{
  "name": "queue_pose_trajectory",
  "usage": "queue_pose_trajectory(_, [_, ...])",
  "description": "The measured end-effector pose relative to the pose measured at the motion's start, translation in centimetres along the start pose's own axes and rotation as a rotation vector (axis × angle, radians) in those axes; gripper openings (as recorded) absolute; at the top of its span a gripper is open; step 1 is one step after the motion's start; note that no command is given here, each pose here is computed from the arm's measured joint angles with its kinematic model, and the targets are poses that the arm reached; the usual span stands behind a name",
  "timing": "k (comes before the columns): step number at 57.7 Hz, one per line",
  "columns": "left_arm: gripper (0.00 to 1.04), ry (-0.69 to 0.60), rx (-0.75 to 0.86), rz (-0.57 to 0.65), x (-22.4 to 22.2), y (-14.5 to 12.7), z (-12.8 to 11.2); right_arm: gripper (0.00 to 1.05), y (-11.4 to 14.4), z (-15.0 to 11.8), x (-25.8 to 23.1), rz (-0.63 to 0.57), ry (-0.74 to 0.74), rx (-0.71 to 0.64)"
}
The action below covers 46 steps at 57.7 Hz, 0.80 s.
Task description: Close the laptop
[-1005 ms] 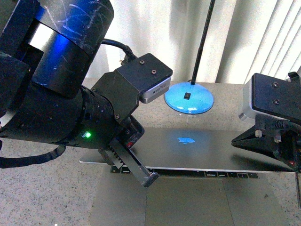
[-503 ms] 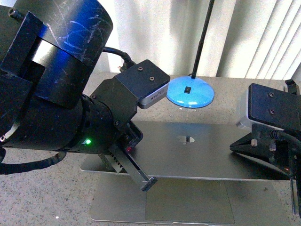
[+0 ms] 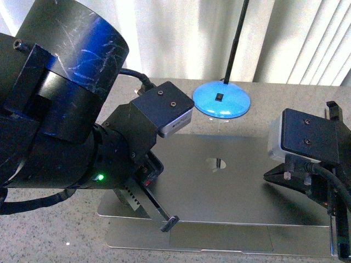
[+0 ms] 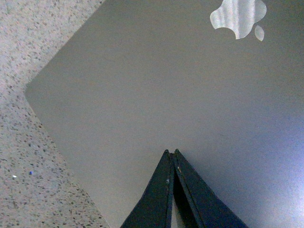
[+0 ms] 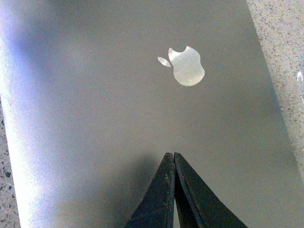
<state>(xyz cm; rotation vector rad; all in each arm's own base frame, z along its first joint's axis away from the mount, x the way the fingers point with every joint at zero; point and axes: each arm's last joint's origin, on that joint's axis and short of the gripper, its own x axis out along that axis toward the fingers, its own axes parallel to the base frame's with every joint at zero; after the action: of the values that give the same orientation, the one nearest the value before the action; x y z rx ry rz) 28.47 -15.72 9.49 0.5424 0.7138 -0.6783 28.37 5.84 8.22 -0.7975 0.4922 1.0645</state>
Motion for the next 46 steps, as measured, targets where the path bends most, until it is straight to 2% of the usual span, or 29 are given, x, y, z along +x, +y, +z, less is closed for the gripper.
queue_pose_trajectory(15, [0.04,0.036,-0.019,-0.017,1.0,-0.5,-1.9,0.03,0.9,-0.5,0.9,0.017,0.005,0.027])
queue_pose_trajectory(26, [0.04,0.026,-0.044,-0.014,1.0,-0.2,-2.2,0.03,1.4,-0.6,1.3,-0.003,-0.028,0.096])
queue_pose_trajectory(33, [0.04,0.02,-0.07,0.005,0.9,0.2,-2.4,0.03,1.5,-0.7,1.3,-0.015,-0.041,0.127])
queue_pose_trajectory(39, [0.04,-0.034,-0.15,0.069,0.3,1.0,-2.4,0.03,1.5,-0.5,1.0,-0.051,-0.069,0.169])
queue_pose_trajectory(42, [0.09,-0.086,-0.206,0.118,-0.3,1.7,-2.2,0.03,1.3,-0.3,0.7,-0.079,-0.088,0.19])
queue_pose_trajectory(46, [0.22,-0.175,-0.31,0.183,-1.4,2.8,-1.4,0.03,0.3,0.7,-0.3,-0.202,-0.143,0.246])
